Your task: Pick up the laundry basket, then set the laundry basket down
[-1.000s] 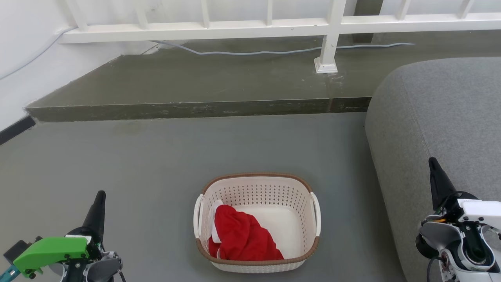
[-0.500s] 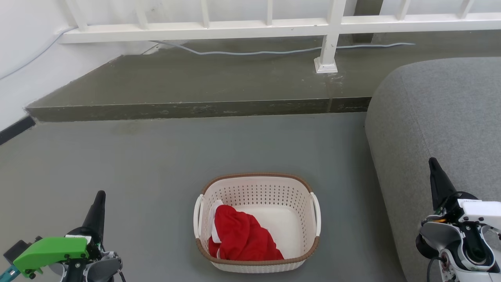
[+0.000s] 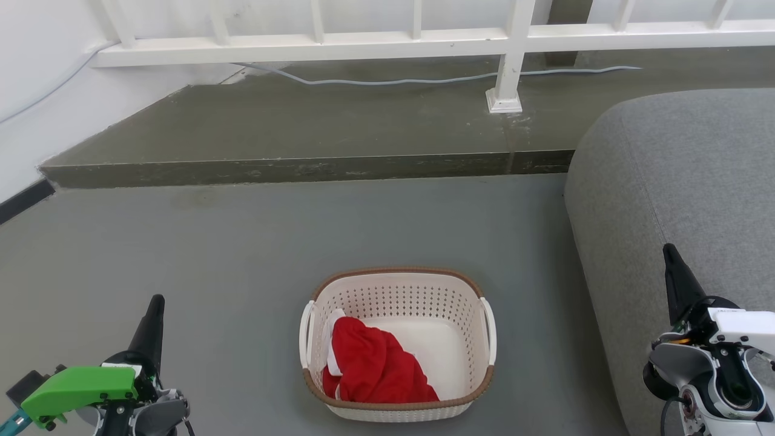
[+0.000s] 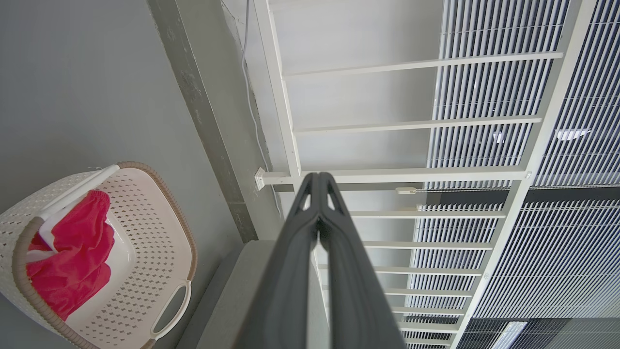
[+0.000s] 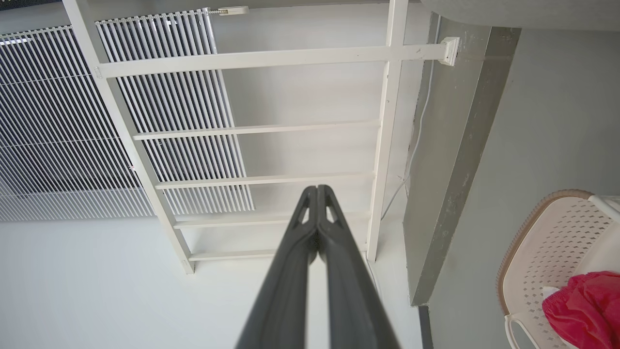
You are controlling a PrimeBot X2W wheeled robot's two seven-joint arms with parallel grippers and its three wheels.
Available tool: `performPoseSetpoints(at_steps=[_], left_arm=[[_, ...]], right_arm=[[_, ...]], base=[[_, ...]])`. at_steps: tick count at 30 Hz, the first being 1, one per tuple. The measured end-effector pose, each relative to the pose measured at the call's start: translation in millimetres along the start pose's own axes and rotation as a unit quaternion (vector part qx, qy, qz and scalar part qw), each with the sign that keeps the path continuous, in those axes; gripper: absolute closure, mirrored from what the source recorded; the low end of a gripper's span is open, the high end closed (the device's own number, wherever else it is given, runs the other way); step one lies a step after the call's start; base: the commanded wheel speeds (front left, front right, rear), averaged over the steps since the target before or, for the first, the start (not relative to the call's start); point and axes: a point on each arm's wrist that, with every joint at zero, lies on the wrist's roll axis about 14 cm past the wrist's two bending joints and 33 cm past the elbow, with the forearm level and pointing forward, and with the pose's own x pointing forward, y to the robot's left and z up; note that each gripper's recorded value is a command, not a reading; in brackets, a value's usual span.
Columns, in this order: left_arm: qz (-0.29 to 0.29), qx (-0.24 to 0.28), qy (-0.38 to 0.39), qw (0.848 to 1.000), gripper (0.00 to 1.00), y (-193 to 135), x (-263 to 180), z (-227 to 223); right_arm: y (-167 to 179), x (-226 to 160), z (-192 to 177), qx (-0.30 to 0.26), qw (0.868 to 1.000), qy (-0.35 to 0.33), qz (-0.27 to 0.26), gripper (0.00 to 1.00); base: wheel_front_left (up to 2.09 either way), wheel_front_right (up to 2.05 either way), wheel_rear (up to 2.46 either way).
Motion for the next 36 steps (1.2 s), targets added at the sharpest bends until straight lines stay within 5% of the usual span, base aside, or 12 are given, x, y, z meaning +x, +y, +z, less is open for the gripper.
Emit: performPoseSetpoints(at_steps=[36], left_arm=[[0.000, 0.000, 0.000, 1.000, 1.00, 0.0, 0.0, 0.1]], right_arm=[[0.2, 0.1, 0.1, 0.002, 1.000, -0.001, 0.001, 1.00]], base=[[0.00, 0.00, 0.00]])
